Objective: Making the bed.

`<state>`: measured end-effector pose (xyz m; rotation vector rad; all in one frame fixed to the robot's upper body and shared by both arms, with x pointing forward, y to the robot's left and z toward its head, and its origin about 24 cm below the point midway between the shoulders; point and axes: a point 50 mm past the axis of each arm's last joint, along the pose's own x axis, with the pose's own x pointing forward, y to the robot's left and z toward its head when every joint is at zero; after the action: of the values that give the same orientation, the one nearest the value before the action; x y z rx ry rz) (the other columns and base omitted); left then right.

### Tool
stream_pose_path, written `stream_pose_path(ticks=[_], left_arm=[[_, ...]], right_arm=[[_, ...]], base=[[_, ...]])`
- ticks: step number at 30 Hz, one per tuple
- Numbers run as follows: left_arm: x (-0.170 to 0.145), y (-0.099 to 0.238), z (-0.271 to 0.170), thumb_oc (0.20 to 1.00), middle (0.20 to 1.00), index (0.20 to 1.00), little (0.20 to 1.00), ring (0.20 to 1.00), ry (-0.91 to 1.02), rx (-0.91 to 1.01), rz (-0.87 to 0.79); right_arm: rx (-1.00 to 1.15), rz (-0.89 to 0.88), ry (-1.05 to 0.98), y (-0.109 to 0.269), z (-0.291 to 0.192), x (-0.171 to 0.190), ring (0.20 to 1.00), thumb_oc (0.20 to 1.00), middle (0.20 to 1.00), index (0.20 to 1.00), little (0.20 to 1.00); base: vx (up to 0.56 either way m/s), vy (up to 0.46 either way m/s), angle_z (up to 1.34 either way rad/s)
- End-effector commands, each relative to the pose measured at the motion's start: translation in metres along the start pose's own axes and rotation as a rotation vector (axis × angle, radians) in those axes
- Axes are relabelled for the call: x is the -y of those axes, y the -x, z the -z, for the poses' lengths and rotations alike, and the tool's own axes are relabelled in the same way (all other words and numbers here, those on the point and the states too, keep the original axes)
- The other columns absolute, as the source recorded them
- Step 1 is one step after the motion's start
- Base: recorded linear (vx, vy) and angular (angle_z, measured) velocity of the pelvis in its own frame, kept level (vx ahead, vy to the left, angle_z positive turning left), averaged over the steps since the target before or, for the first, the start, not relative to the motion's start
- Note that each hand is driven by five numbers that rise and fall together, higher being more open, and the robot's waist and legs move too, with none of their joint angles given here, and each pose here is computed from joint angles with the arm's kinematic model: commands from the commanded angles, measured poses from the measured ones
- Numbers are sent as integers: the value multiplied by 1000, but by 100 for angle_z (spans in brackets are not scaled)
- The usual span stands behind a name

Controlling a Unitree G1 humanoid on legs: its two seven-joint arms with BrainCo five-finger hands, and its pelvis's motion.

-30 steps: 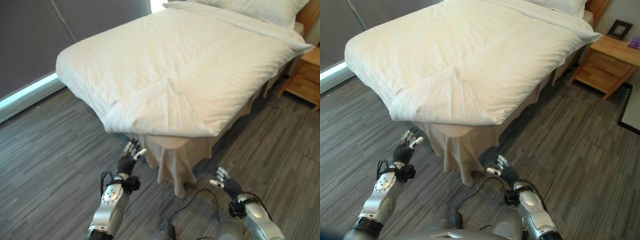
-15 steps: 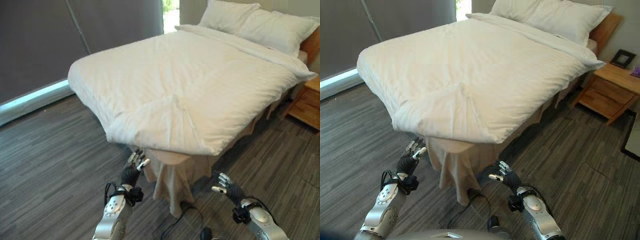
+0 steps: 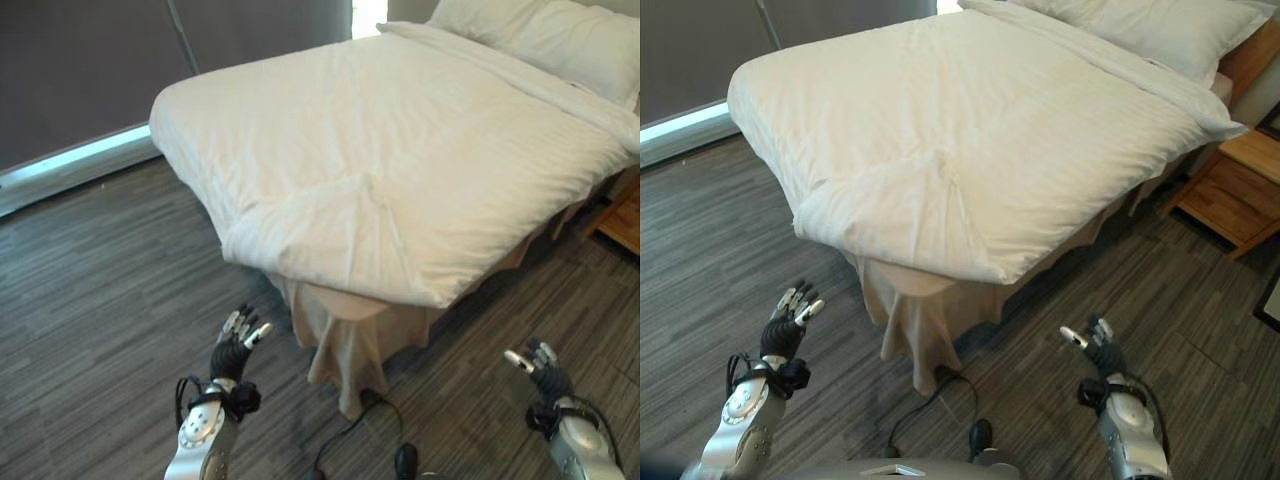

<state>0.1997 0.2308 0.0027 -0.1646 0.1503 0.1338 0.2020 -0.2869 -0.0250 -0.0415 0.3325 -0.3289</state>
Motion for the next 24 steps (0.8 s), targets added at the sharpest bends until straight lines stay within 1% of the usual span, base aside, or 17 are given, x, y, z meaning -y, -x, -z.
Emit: stream_pose_path(ticks=[1, 3, 4, 5, 6, 7, 8, 9, 10, 12, 13, 14, 16, 17, 18, 20, 24], left_arm=[[6, 0, -12, 1000, 1000, 1000, 1000, 1000, -47, 47, 114], [6, 8, 4, 1000, 1000, 1000, 1000, 1000, -25, -33, 141], [6, 8, 4, 1000, 1000, 1000, 1000, 1000, -25, -32, 141], [8, 15, 25, 1000, 1000, 1000, 1000, 1000, -8, -140, 176], [8, 15, 25, 1000, 1000, 1000, 1000, 1000, -7, -139, 176], [10, 20, 37, 1000, 1000, 1000, 1000, 1000, -3, -202, 199], [13, 31, 57, 1000, 1000, 1000, 1000, 1000, -28, -308, 237], [13, 31, 57, 1000, 1000, 1000, 1000, 1000, -25, -305, 235], [10, 39, 73, 1000, 1000, 1000, 1000, 1000, -66, -397, 258], [11, 40, 76, 1000, 1000, 1000, 1000, 1000, -68, -415, 267], [10, 42, 79, 1000, 1000, 1000, 1000, 1000, -97, -446, 288], [11, 41, 79, 1000, 1000, 1000, 1000, 1000, -94, -444, 288], [9, 38, 75, 1000, 1000, 1000, 1000, 1000, -143, -437, 298], [8, 37, 73, 1000, 1000, 1000, 1000, 1000, -159, -431, 299], [11, 33, 70, 1000, 1000, 1000, 1000, 1000, -196, -419, 323], [13, 29, 65, 1000, 1000, 1000, 1000, 1000, -223, -401, 344], [13, 27, 64, 1000, 1000, 1000, 1000, 1000, -235, -395, 349]], right_arm=[[301, 82, 206, -36, -92, 25, 1000, 1000, 1000, 1000, 1000], [375, 106, 314, -47, -128, 32, 1000, 1000, 1000, 1000, 1000], [376, 106, 314, -48, -128, 31, 1000, 1000, 1000, 1000, 1000], [411, 100, 477, -62, -165, 31, 1000, 1000, 1000, 1000, 1000], [412, 99, 477, -62, -166, 30, 1000, 1000, 1000, 1000, 1000], [422, 99, 555, -69, -185, 29, 1000, 1000, 1000, 1000, 1000], [464, 138, 715, -81, -235, 25, 1000, 1000, 1000, 1000, 1000], [468, 137, 717, -81, -237, 23, 1000, 1000, 1000, 1000, 1000], [521, 216, 826, -83, -286, 18, 1000, 1000, 1000, 1000, 1000], [540, 244, 824, -84, -301, 12, 1000, 1000, 1000, 1000, 1000], [575, 332, 872, -78, -337, 9, 1000, 1000, 1000, 1000, 1000], [579, 332, 873, -78, -339, 9, 1000, 1000, 1000, 1000, 1000], [652, 381, 945, -69, -367, -5, 1000, 1000, 1000, 1000, 1000], [672, 395, 945, -67, -374, -9, 1000, 1000, 1000, 1000, 1000], [674, 457, 944, -63, -386, -9, 1000, 1000, 1000, 1000, 1000], [659, 508, 962, -59, -397, -4, 1000, 1000, 1000, 1000, 1000], [660, 533, 970, -55, -403, -1, 1000, 1000, 1000, 1000, 1000]], base=[[-1, 4, 8], [-19, 1, 26], [-52, -6, 23], [-38, -4, 4], [-52, -12, 23], [-54, -1, 20], [-62, 4, 15], [-105, 1, 2], [-75, 0, 13], [-94, -14, 28], [-86, -13, 28], [-82, -14, 39], [-79, -8, 51], [-84, 2, 52], [-63, 6, 33], [-35, -9, 32], [-16, 1, 27]])
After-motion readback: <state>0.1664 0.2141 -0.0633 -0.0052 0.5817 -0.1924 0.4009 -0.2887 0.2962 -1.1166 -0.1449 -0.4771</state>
